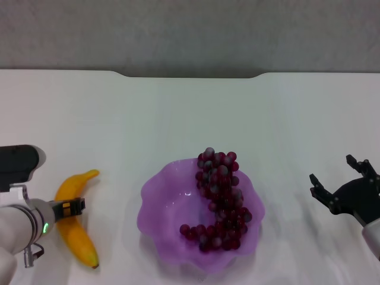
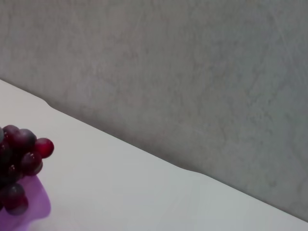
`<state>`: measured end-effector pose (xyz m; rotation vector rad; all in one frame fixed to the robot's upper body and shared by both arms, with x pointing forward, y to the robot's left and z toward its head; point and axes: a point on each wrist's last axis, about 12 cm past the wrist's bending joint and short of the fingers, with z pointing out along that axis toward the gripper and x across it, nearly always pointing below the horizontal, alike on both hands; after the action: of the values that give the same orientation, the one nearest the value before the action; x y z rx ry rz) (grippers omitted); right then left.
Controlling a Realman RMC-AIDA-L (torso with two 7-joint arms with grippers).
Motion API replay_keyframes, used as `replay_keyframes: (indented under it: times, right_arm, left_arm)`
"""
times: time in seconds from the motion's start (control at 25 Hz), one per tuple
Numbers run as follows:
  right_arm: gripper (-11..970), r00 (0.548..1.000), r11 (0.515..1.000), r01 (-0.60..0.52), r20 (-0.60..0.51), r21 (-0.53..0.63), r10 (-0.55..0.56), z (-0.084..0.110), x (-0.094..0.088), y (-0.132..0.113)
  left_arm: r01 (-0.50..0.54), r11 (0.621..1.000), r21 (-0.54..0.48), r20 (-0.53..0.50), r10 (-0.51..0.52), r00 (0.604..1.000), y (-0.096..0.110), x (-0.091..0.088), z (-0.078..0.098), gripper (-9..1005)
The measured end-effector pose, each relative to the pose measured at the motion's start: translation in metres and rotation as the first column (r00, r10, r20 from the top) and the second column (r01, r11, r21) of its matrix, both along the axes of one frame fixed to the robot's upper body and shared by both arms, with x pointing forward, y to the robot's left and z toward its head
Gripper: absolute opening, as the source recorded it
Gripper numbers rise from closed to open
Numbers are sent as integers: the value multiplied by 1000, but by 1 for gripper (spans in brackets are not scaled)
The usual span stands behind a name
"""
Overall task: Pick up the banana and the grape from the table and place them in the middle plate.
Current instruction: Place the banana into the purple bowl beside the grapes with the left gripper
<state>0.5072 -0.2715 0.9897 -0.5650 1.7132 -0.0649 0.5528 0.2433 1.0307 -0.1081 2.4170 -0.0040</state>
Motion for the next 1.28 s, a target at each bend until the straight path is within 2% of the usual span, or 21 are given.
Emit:
replay_keyframes:
  times: [0.2, 0.24, 0.28, 0.36, 0.52, 0.6, 0.96, 1.12, 1.28]
  right_arm:
    - [894, 1000, 1000, 4, -4, 2, -4, -1, -2, -1]
    - [894, 1000, 1000, 5, -5, 1, -5, -1, -2, -1]
    - [894, 1000, 1000, 6, -6, 1, -6, -1, -2, -2]
    - [894, 1000, 1000, 7, -7, -1, -7, -2, -2, -2]
    - [893, 1000, 1000, 8, -9, -3, -8, -2, -2, -3]
    - [893, 1000, 1000, 7, -8, -3, -7, -2, -2, -3]
    - [894, 1000, 1000, 8, -9, -4, -8, -2, -3, -3]
    - [894, 1000, 1000, 8, -9, -5, -8, -2, -2, -3]
    - [894, 1000, 1000, 1, -3, -5, -2, 0, 1, -2]
  left_arm:
    - [11, 1000, 5, 19, -11, 1000, -3, 3, 11, 533]
    - [21, 999, 26, 29, -22, 999, -6, 7, 24, 533]
    - [21, 999, 26, 29, -22, 999, -6, 7, 24, 533]
    - [40, 998, 43, 47, -42, 998, -11, 9, 41, 533]
    - [104, 994, 25, 80, -106, 991, -22, 0, 71, 533]
    - [141, 990, -6, 87, -140, 986, -28, -5, 78, 533]
    - [265, 951, -158, 71, -257, 964, -48, -11, 89, 534]
    - [319, 935, -152, 77, -311, 947, -63, -15, 95, 534]
    - [361, 923, -137, 89, -351, 932, -75, -18, 87, 534]
